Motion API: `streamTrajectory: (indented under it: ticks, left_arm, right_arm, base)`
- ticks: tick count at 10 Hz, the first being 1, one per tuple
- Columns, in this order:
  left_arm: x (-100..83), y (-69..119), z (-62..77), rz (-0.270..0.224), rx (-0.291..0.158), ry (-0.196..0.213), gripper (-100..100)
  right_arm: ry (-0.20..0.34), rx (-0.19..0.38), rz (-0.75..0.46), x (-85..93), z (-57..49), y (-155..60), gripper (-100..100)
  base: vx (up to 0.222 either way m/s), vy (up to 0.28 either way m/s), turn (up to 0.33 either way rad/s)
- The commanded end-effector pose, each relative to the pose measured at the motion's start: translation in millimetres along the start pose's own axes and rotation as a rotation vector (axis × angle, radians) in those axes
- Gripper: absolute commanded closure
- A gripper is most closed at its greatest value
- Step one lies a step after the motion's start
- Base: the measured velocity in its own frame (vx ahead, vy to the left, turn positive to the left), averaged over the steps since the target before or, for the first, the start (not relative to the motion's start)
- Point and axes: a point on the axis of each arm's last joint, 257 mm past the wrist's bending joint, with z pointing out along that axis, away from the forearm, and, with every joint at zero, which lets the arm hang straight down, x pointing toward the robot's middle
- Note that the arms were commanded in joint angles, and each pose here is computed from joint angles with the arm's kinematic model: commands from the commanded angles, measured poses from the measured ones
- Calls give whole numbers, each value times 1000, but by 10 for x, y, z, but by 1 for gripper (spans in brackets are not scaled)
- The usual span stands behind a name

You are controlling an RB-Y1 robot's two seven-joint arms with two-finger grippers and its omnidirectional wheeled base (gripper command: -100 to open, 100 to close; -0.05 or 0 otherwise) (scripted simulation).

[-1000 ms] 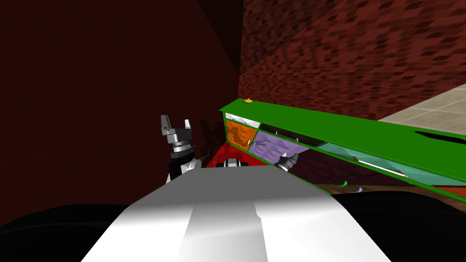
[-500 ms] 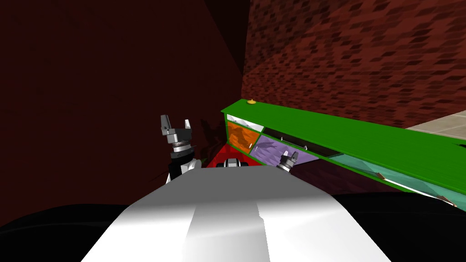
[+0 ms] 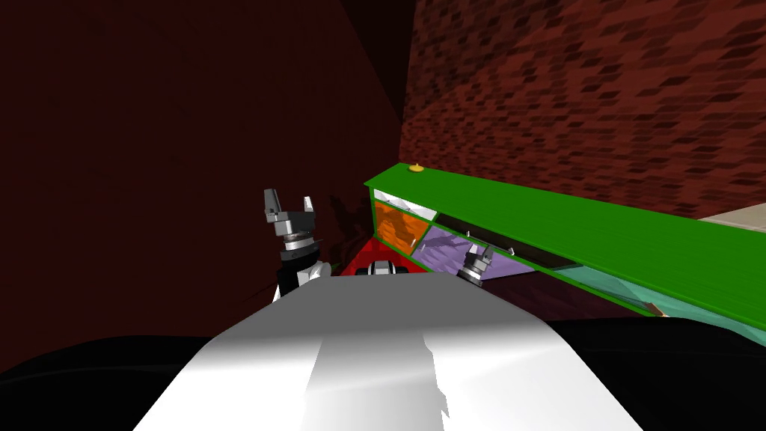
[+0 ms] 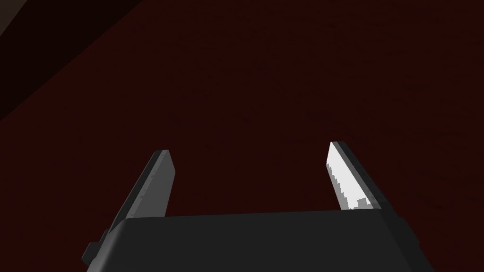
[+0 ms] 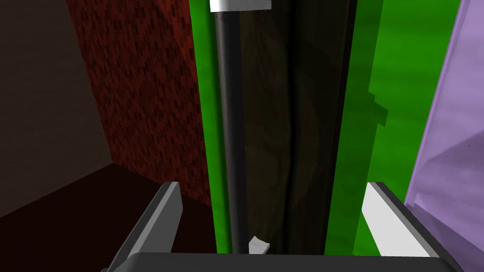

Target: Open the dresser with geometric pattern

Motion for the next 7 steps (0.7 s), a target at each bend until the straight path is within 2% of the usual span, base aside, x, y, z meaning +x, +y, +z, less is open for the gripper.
streamTrajectory:
  ticks: [1,2,3,6,7]
  left_arm:
    - [0,0,0,0,0,0,0]
    - [0,0,0,0,0,0,0]
    - [0,0,0,0,0,0,0]
    - [-1,0,0,0,0,0,0]
    - [0,0,0,0,0,0,0]
  right_arm:
    - [2,-2,1,88,234,-3,-100]
    - [2,1,2,62,195,-16,-100]
    - [0,-2,1,28,69,-3,100]
    - [-3,-1,3,-68,-176,-14,100]
    - [-2,-3,2,-58,-119,-5,100]
  base:
    - [-11,51,9]
    - [-5,24,0]
    - [2,-16,-14]
    - [6,-45,-13]
    - [2,-19,-2]
